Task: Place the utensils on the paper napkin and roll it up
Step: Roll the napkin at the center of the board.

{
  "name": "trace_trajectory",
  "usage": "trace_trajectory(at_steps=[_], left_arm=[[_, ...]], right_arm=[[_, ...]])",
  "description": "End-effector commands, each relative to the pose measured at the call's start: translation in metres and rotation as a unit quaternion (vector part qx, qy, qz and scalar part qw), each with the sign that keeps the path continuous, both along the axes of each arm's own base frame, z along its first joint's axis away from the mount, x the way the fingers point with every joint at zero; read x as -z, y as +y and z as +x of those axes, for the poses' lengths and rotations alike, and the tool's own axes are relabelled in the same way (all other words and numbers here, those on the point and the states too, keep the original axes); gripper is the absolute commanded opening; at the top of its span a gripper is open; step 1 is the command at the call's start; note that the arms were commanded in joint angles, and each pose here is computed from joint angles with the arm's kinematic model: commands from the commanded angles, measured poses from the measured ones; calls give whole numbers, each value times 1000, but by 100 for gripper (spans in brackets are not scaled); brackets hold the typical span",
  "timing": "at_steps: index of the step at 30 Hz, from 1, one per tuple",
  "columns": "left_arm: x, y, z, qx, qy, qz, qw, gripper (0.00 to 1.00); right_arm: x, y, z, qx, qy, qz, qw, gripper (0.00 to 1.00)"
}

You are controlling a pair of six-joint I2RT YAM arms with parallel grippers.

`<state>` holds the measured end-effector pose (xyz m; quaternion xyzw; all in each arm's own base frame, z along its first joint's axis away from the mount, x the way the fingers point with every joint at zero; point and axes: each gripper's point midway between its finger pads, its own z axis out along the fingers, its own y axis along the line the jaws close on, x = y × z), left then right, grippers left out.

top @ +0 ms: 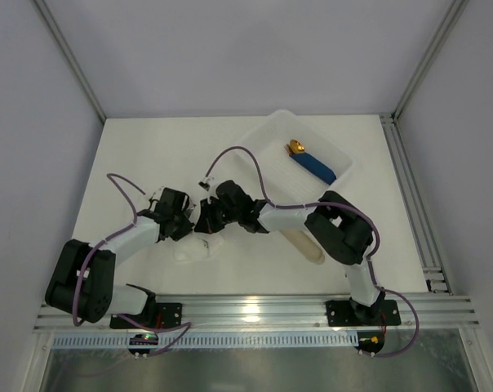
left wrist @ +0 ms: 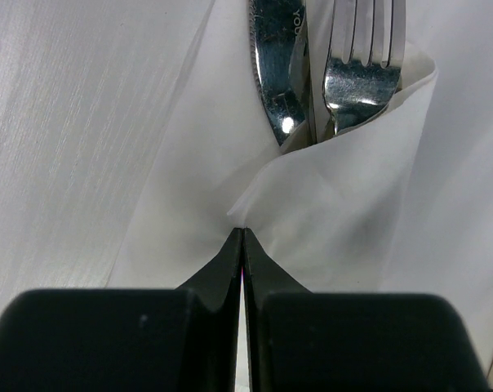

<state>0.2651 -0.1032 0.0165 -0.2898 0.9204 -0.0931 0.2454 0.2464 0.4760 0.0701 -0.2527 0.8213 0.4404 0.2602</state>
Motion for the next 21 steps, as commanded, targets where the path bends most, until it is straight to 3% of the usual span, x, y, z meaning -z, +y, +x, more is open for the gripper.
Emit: trace_trajectory(at_steps=[1,21], left_arm=[[10,6,-19,6,33,8,999,0],[-9,6,-14,11,15,9,1000,0]], right_arm=[[-5,13,1,-20,-7,10,1000,4],[57,2,9,15,21,-67,997,4]])
